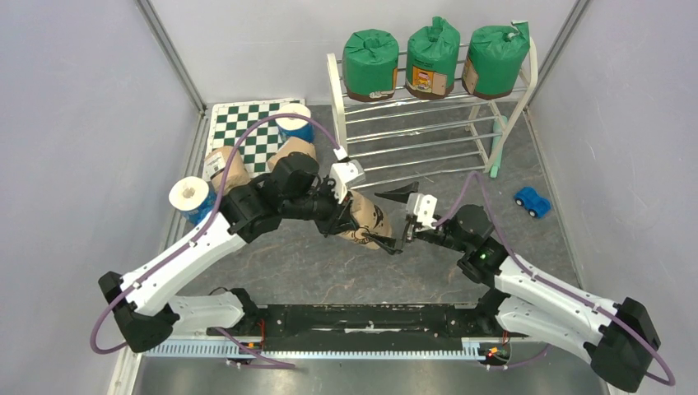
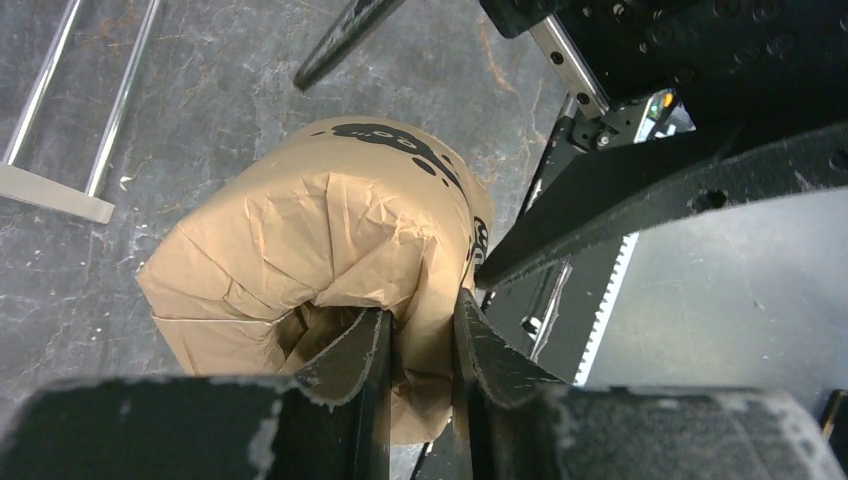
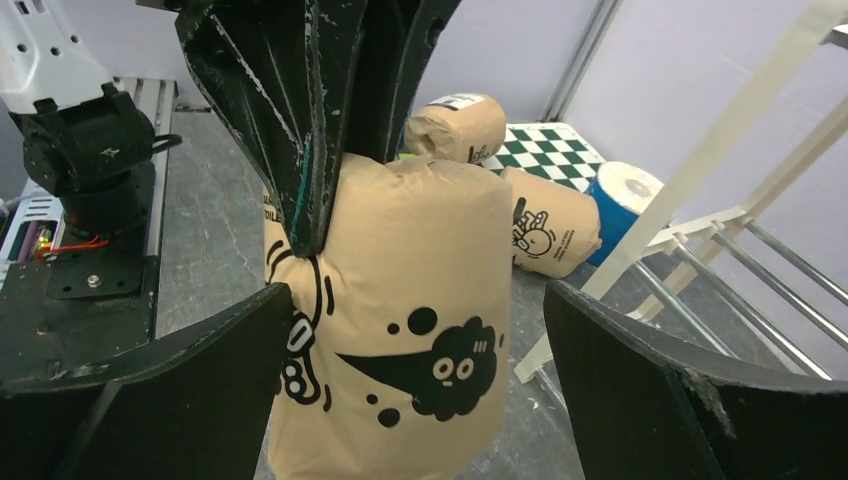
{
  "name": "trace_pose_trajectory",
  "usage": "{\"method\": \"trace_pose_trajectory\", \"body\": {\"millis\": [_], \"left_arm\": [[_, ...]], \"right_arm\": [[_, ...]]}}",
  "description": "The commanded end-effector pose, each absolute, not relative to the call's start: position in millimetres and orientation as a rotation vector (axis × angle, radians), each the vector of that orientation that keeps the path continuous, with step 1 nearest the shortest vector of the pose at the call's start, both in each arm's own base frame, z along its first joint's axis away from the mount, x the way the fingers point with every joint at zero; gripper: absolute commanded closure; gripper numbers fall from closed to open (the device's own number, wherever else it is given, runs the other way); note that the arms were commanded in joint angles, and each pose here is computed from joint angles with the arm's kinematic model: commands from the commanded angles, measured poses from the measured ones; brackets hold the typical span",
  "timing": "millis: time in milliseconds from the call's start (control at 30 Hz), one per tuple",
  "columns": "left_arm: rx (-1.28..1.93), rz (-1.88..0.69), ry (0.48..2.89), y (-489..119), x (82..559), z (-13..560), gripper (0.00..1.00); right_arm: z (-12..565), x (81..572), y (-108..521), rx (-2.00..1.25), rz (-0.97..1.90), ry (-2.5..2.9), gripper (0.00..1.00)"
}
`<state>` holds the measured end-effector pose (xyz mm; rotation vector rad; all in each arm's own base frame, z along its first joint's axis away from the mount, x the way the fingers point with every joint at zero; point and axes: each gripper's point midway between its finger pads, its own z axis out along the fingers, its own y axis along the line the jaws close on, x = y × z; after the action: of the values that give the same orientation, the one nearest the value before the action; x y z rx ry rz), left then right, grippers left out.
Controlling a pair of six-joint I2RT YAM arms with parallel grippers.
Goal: Place and organize the paper towels onto the shelf
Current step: Pick up the paper towel from the center of the board.
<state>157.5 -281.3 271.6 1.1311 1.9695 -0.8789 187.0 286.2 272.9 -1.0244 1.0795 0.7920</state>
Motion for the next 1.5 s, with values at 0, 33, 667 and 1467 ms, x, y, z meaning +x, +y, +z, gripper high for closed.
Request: {"method": "trace_pose_trajectory", "body": {"millis": [0,33,667,1467], "left_arm": [[1.195,-0.840,1.813,-292,161,303,0.91],[1.204,-0.839,1.807,-294,160,303,0.91],[1.396,-0.886,1.686,-316,132,303,0.87],[1.089,-0.574,1.689,-265,173,326,0.33]], "right_arm": [[278,190,295,-1.059,0.767,1.083,0.02],[275,190,297,-1.068,0.774,1.095,0.02],[238,194,319,-1.168,0.825,1.254,0.09],[226,221,268,-0.877,0.624,1.239,0.70]]}}
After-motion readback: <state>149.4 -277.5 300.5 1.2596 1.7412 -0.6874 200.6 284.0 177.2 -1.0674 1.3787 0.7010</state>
